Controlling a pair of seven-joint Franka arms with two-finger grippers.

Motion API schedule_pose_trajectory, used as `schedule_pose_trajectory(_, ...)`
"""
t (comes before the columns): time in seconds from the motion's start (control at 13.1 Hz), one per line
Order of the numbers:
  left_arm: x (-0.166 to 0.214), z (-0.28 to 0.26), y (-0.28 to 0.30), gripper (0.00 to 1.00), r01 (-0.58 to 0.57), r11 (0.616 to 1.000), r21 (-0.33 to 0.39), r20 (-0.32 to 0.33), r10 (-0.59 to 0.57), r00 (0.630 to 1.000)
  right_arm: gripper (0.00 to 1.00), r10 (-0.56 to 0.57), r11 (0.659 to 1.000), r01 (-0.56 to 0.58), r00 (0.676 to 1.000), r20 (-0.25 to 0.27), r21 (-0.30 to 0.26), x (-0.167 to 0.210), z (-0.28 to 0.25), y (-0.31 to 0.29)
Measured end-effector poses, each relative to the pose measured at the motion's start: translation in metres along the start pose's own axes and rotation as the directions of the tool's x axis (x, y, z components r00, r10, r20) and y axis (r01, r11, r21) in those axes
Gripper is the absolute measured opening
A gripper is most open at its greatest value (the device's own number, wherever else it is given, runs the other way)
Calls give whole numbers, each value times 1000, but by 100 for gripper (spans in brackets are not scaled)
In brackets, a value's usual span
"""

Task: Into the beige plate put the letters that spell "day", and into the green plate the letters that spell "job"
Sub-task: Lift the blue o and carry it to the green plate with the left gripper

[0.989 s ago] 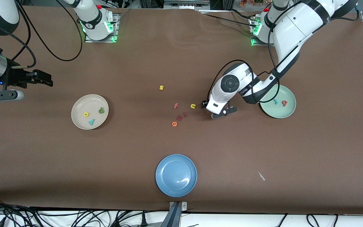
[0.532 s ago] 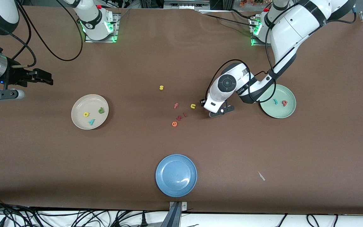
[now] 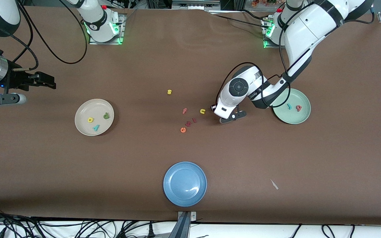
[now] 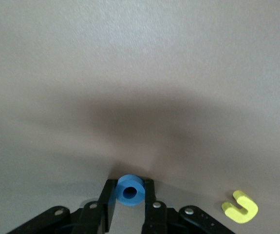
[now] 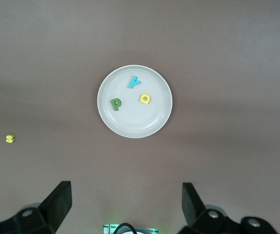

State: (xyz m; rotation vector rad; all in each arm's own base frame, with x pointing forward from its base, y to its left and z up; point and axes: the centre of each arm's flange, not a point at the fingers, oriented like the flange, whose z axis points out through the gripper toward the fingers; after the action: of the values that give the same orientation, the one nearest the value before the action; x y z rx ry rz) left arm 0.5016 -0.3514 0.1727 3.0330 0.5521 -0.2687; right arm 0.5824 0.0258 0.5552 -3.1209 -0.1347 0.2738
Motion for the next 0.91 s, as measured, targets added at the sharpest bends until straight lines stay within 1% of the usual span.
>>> schedule_pose_trajectory(0.15, 21, -16, -9, 25, 14, 1000, 20, -9, -14, 1000, 100, 0, 1000, 0, 1000, 0, 0, 0, 0, 0)
schedule_pose_trajectory(0.3, 47, -54, -29, 25, -15, 999, 51, -13, 16, 1000, 100, 0, 1000, 0, 1000, 0, 0, 0, 0, 0)
schedule_pose_trajectory(0.46, 73, -100, -64, 25, -61, 996, 70, 11, 60, 998, 100, 0, 1000, 0, 1000, 0, 0, 0, 0, 0)
schedule_pose_trajectory(0.53, 86, -121, -90, 25, -88, 993, 82, 38, 85, 996, 100, -1, 1000, 1, 1000, 0, 0, 0, 0, 0)
schedule_pose_trajectory(0.68, 109, -151, -148, 25, -157, 982, 103, 116, 145, 983, 100, -1, 1000, 1, 1000, 0, 0, 0, 0, 0)
schedule_pose_trajectory(0.76, 119, -158, -176, 25, -191, 976, 107, 155, 173, 973, 100, -1, 1000, 1, 1000, 0, 0, 0, 0, 0)
schedule_pose_trajectory(0.91, 134, -154, -221, 25, -253, 962, 102, 219, 227, 949, 100, -2, 1000, 2, 1000, 0, 0, 0, 0, 0)
